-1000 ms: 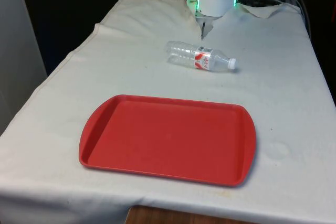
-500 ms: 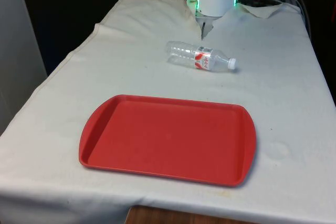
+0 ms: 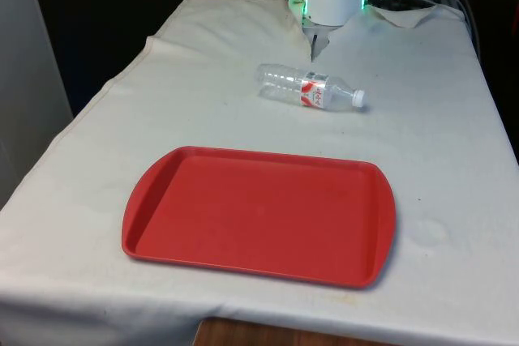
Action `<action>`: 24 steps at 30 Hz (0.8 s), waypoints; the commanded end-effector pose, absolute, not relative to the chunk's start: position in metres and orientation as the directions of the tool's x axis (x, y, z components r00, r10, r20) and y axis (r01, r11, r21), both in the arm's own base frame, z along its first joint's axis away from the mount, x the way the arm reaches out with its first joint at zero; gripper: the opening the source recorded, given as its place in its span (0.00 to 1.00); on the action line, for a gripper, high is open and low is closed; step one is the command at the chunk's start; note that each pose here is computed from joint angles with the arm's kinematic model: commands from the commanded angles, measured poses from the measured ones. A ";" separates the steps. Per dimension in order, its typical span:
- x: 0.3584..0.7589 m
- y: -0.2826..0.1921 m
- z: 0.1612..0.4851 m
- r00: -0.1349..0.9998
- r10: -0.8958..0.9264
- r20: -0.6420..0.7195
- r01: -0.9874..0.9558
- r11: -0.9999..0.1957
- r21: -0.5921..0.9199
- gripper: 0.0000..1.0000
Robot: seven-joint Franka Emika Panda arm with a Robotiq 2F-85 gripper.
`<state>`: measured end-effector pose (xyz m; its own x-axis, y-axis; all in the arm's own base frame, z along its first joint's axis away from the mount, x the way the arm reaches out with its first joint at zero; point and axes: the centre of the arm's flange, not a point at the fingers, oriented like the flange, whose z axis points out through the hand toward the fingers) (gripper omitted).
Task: Place the bottle upright on the tray.
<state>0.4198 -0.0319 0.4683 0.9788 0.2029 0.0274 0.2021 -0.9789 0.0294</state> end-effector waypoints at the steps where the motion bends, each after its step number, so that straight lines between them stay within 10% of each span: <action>1: 0.419 -0.032 0.467 0.975 0.219 0.033 0.218 -0.975 0.032 1.00; 24: 0.419 -0.034 0.451 0.919 0.394 0.018 0.394 -0.919 0.029 1.00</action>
<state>0.4188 -0.0340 0.4520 0.9201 0.3916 0.0100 0.3913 -0.9199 0.0264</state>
